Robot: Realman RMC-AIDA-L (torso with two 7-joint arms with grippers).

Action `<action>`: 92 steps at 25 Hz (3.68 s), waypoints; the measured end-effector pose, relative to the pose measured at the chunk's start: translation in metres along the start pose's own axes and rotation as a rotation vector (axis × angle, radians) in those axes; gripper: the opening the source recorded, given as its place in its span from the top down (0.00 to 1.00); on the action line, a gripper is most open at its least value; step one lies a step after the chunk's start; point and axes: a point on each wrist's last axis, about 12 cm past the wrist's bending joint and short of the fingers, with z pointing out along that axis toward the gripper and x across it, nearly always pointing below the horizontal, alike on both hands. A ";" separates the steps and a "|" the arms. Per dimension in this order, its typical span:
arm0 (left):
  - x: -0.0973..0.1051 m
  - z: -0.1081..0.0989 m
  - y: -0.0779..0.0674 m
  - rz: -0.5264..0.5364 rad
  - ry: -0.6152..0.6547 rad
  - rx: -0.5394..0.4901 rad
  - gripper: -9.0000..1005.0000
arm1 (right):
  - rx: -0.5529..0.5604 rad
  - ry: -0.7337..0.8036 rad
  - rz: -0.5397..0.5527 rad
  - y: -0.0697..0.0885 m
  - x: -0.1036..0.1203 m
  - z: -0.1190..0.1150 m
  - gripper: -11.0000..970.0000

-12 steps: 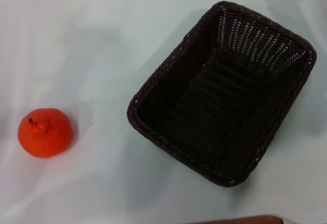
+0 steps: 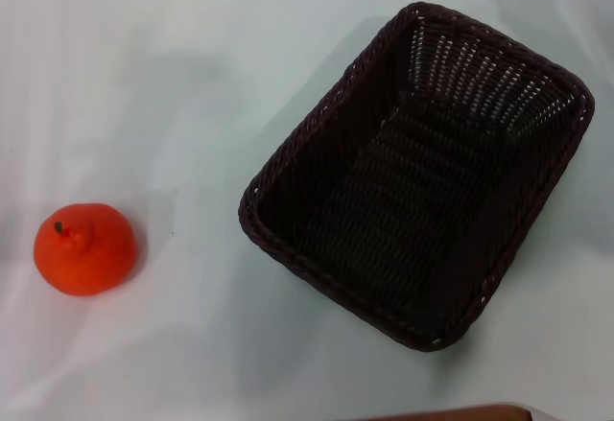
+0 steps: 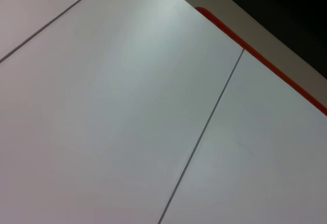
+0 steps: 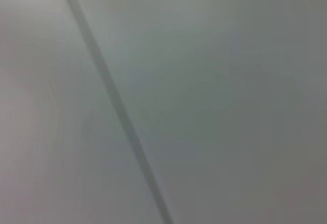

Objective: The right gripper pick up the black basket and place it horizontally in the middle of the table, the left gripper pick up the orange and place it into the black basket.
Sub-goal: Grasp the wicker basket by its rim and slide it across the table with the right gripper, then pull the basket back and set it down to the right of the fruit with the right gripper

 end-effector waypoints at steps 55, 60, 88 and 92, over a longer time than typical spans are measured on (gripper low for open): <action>0.008 0.018 0.009 0.006 0.035 -0.017 0.14 | 0.380 -1.593 -0.541 -0.047 0.016 0.046 0.41; 0.009 0.019 0.010 0.006 0.037 -0.021 0.14 | 0.372 -1.591 -0.514 -0.046 0.016 0.044 0.60; 0.006 0.021 0.011 0.018 0.032 -0.015 0.14 | 0.168 -1.182 0.321 0.002 0.036 0.004 0.83; 0.006 0.023 0.012 0.020 0.033 -0.006 0.14 | 0.066 -1.121 0.408 0.011 0.023 -0.007 0.83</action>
